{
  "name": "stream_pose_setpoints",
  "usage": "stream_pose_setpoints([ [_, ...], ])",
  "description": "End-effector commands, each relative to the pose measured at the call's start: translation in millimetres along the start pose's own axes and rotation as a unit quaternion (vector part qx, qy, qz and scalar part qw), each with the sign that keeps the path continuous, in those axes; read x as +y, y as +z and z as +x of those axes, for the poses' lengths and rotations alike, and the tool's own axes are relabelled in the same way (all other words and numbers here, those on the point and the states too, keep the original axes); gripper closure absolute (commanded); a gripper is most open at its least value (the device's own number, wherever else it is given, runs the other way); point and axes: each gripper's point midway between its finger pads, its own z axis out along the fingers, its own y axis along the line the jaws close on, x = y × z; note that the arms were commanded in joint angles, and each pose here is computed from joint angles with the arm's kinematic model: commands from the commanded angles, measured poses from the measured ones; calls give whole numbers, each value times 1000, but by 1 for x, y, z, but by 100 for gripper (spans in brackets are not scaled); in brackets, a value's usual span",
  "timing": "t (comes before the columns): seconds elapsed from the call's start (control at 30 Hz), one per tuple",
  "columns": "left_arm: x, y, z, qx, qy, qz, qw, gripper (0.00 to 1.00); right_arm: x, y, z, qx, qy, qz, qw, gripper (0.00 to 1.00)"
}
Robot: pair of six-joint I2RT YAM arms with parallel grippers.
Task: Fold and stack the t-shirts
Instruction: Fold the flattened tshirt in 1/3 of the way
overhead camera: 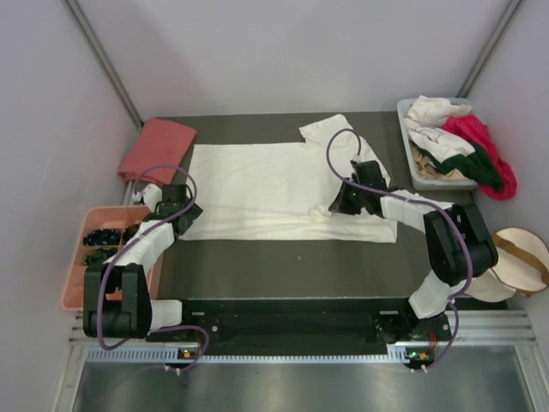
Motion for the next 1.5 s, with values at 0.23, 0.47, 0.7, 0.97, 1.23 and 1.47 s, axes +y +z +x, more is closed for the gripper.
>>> stream_pose_setpoints([
  [0.23, -1, -2, -12, -19, -1, 2, 1000, 1, 30, 28, -23, -2, -1, -48, 999, 100],
  [0.47, -1, -1, -11, -16, -2, 2, 1000, 1, 38, 41, -36, -11, 0, -63, 998, 100],
  [0.7, -1, -1, -10, -16, 0, 1, 1000, 1, 45, 41, -47, -18, -3, -70, 997, 100],
  [0.97, -1, -1, -10, -15, 1, 0, 1000, 1, 51, 51, -52, -9, -5, -77, 997, 100],
  [1.23, -2, -1, -11, -14, 1, 1, 1000, 1, 63, 57, -61, -8, -8, -99, 995, 68],
  [1.47, -1, -2, -12, -17, 1, -1, 1000, 1, 80, 56, -78, -16, -13, -120, 993, 52],
])
